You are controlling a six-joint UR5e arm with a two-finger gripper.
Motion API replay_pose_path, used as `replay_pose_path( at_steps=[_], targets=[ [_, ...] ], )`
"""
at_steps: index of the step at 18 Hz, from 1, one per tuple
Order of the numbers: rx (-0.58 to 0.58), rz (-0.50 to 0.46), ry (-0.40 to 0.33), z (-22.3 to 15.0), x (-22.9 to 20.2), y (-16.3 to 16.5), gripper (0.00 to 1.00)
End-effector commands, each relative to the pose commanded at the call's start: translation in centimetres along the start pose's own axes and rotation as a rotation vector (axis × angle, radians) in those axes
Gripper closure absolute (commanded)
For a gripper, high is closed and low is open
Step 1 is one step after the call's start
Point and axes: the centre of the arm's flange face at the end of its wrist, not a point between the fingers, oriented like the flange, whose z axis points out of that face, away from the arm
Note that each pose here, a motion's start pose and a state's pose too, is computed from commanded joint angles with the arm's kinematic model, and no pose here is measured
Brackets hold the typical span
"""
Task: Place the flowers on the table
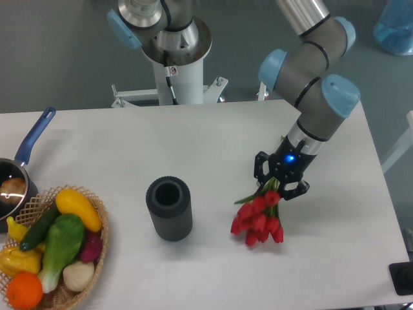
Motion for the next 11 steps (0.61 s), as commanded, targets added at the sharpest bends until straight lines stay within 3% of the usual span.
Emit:
replay_pose_path(
  at_steps=[5,11],
  targets=[
    [-0.049,0.000,-0.048,-1.2,-0.8,1.0,0.00],
    [-0.093,0.039,-0.212,-10.6,1.4,-2.4,0.00]
  ],
)
